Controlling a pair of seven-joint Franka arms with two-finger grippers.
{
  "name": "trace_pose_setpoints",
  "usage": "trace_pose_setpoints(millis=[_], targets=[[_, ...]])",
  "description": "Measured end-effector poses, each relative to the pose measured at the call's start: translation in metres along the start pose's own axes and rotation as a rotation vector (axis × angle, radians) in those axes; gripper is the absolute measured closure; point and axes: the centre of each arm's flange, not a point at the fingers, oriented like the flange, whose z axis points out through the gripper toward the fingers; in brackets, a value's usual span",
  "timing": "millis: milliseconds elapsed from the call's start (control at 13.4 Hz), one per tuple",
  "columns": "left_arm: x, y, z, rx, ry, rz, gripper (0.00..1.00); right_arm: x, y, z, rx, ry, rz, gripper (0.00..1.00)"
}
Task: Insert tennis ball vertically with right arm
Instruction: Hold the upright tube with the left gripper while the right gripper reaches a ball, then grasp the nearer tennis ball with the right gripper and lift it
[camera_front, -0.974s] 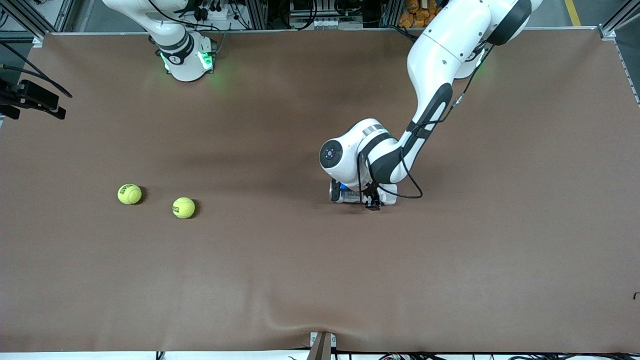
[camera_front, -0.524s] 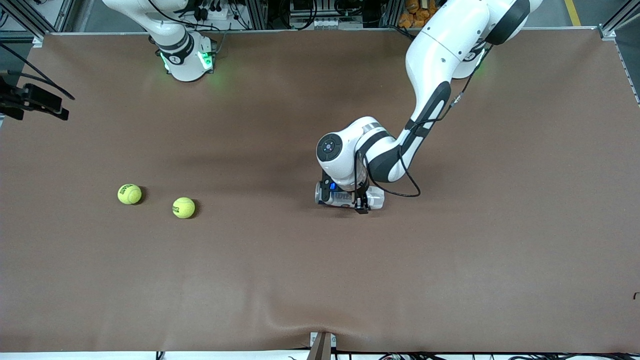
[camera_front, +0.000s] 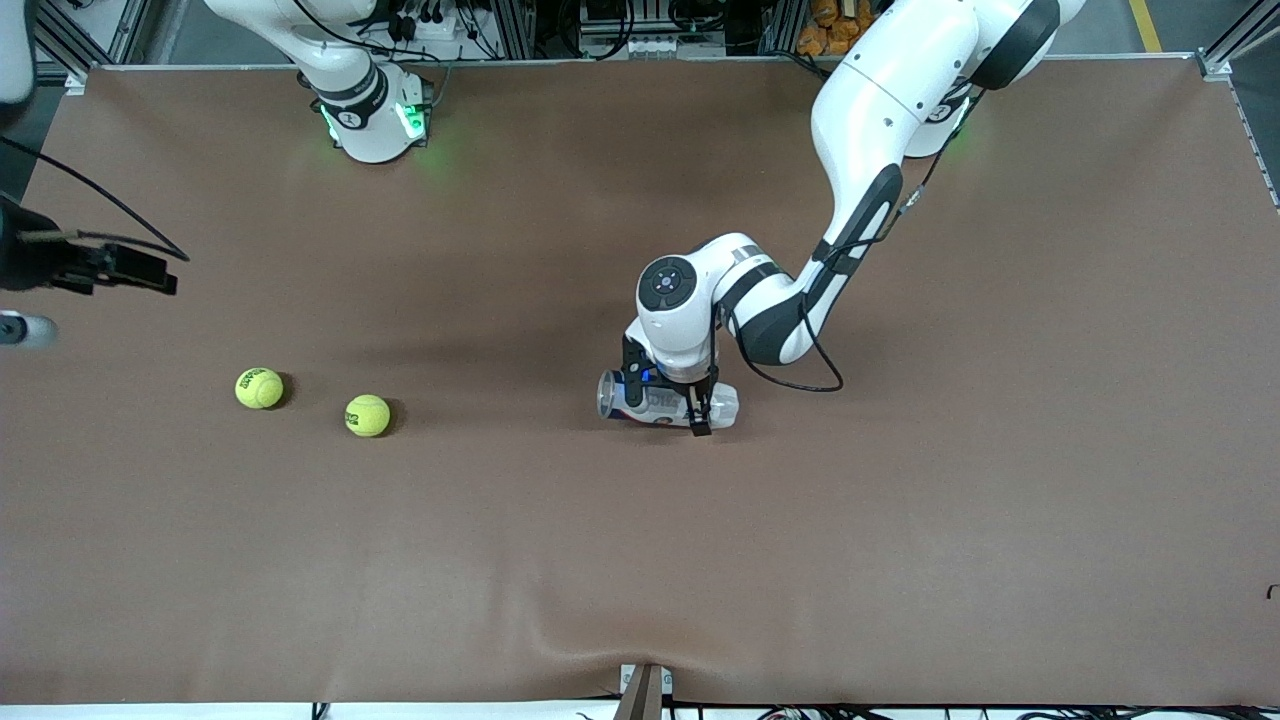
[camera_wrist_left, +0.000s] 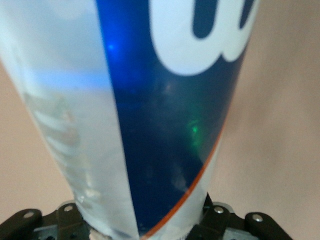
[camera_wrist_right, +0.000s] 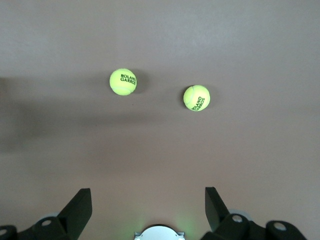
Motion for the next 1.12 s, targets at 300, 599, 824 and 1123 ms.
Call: trace_pose_setpoints(millis=[300,599,824,1123], targets=[[0.013,-0.003,-0.012,0.033,0.118,-0.088,0.24,0.039,0.008,0.055,-0.003,-0.076,0.013,0.00],[0.035,0.003,-0.029,0.042,0.273,-0.212,0.24,0.067,0.005,0.083,-0.005,-0.023,0.017,0.00],[0.052,0.014,-0.039,0.032,0.373,-0.276,0.24,0.084,-0.002,0.121,0.000,-0.046,0.030,0.00],[0.064,0.018,-0.036,0.048,0.500,-0.354,0.24,0.105,-0.023,0.172,0.088,-0.040,0.135,0.00]])
